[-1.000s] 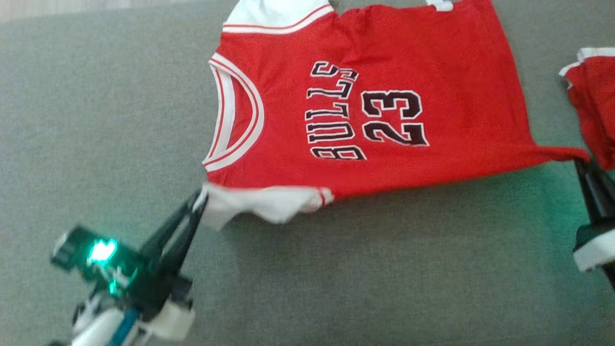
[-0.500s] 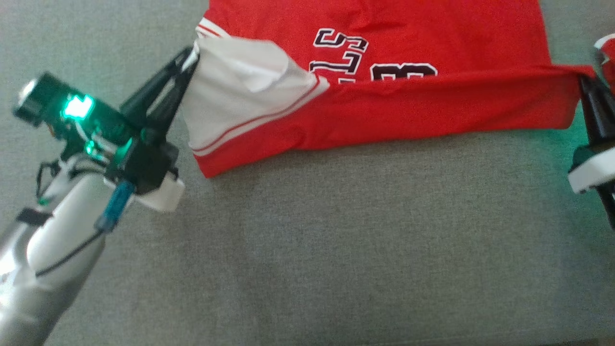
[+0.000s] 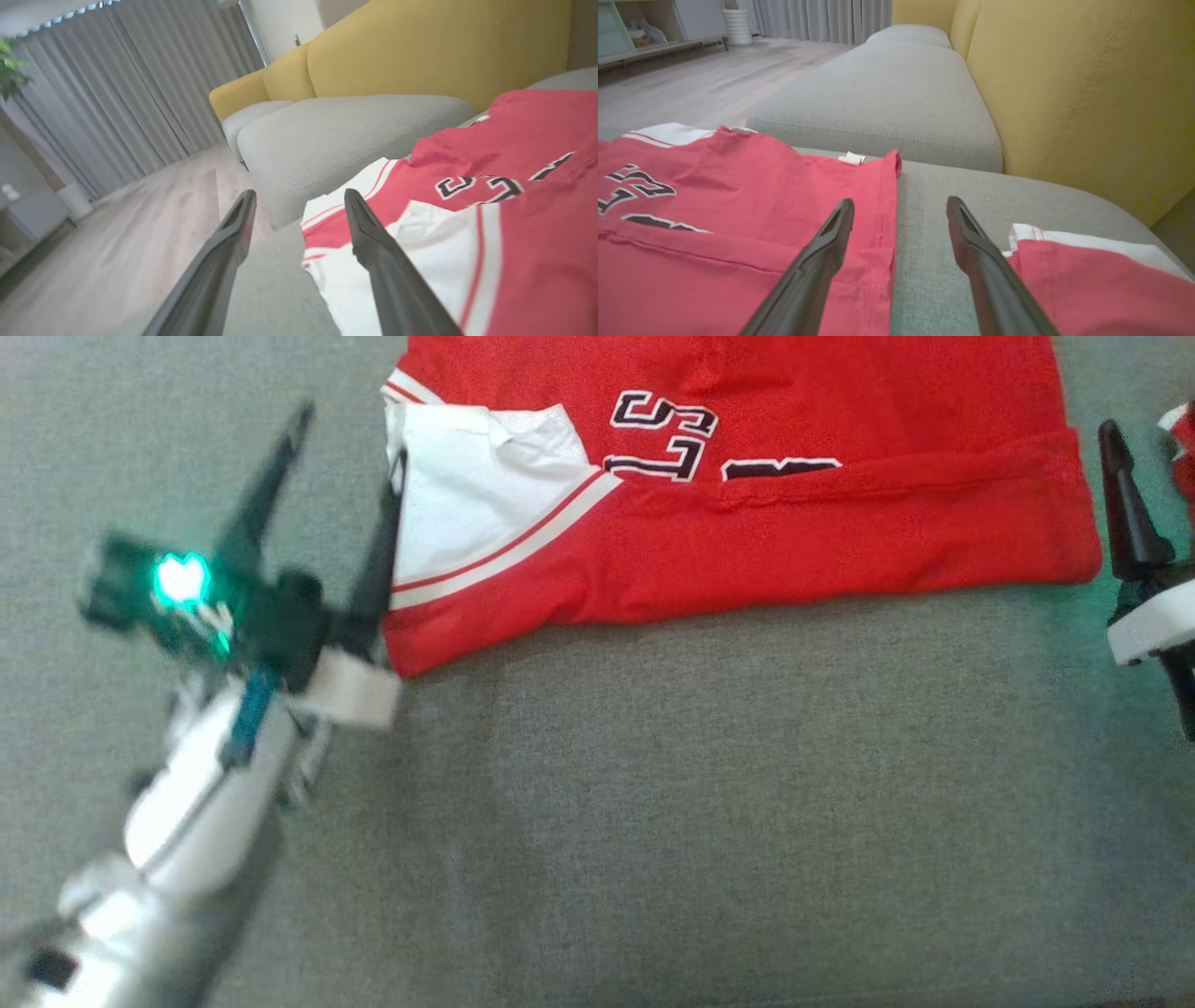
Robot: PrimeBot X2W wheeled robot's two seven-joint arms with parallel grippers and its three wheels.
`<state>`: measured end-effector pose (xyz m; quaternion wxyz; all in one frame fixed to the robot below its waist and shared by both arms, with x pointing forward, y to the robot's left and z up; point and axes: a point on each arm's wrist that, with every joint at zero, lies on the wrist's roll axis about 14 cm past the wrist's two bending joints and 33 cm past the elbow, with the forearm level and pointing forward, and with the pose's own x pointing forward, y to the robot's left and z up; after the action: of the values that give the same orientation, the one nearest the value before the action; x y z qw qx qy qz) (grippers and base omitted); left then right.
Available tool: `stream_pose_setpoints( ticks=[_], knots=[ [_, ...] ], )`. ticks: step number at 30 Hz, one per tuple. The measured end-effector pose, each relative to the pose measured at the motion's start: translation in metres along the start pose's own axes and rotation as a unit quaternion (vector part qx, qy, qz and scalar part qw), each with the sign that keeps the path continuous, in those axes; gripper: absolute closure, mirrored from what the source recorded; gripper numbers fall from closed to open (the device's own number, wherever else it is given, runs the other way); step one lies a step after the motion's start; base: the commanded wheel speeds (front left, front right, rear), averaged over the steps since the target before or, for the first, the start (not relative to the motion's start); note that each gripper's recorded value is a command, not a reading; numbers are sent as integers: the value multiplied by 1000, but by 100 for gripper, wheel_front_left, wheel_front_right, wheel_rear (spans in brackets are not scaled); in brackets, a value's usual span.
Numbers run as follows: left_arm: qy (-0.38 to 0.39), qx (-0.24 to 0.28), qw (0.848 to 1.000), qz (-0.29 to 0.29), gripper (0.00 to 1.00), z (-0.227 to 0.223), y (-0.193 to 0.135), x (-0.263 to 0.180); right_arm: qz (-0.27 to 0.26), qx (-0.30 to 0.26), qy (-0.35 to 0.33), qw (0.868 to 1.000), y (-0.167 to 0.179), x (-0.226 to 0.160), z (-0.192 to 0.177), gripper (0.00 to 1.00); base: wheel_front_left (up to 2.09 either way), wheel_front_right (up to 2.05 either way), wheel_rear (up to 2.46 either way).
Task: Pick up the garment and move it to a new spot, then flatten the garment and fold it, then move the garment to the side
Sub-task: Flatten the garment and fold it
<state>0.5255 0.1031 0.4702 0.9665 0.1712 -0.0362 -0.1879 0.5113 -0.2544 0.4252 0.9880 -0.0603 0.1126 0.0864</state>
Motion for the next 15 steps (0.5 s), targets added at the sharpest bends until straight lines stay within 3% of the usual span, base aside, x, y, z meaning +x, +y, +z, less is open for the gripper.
stream_pose_setpoints(
  ticks=[5, 15],
  knots=[
    [61, -105, 992, 18, 0, -27, -36, -47, -6, 16, -3, 1000, 8, -21, -5, 0, 0, 0, 0],
    [182, -153, 971, 38, 0, -81, -65, -80, -11, 29, 11, 999, 15, -36, -21, 0, 0, 0, 0]
  ],
)
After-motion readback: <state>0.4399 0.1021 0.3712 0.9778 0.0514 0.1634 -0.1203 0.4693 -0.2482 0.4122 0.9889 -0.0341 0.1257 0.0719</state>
